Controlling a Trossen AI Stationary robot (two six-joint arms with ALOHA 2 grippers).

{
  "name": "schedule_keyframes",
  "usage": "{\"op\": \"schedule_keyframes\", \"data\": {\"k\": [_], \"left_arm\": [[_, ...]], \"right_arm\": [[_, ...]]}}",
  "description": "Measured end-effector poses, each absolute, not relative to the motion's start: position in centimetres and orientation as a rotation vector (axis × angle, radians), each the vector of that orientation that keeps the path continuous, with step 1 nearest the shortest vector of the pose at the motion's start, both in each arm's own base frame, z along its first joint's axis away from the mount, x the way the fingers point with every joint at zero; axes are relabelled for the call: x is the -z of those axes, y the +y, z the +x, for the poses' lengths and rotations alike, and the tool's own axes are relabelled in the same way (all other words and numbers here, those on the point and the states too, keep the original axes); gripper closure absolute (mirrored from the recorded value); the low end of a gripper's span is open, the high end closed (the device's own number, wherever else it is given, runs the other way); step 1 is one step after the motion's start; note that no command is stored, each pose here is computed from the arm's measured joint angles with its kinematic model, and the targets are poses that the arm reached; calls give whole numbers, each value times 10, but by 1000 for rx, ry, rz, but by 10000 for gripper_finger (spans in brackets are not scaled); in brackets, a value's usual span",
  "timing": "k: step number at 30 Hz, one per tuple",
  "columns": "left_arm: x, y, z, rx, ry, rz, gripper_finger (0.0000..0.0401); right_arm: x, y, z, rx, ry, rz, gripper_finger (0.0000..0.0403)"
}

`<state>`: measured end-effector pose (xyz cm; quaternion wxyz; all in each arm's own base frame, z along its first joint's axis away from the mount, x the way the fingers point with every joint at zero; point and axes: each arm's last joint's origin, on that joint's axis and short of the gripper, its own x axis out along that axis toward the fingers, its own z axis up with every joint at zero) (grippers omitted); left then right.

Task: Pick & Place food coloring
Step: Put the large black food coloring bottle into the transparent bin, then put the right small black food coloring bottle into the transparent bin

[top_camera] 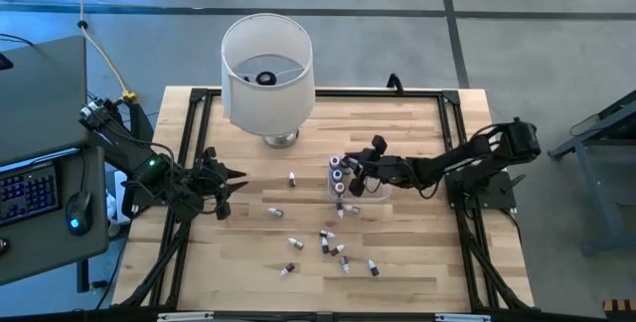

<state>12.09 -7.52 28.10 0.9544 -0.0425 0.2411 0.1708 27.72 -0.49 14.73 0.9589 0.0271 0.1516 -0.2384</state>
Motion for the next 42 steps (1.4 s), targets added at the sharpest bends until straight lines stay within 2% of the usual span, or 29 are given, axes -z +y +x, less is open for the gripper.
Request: {"op": "schedule_keyframes", "data": {"k": [4,8,15,20,24,33,37,42], "left_arm": [[-281,-75,121,-346,490,-87,302],[-281,-75,121,-342,494,-89,302],[-281,-76,121,-341,494,-89,302],[-281,-76,121,-330,502,-94,302],[-281,-76,121,-319,507,-103,302],[-281,-76,121,-321,505,-106,302],[-281,-77,121,-320,503,-107,302],[-283,-78,123,-307,487,-135,302]], "right_arm": [[-147,-6,277,505,308,46,279],[-156,-4,277,492,285,-13,255],[-213,15,274,411,122,-124,251],[-246,48,261,274,183,-199,252],[-250,79,255,164,287,-23,241],[-218,149,249,5,526,485,217],[-218,164,250,52,659,579,217],[-217,171,252,210,858,536,217]]}}
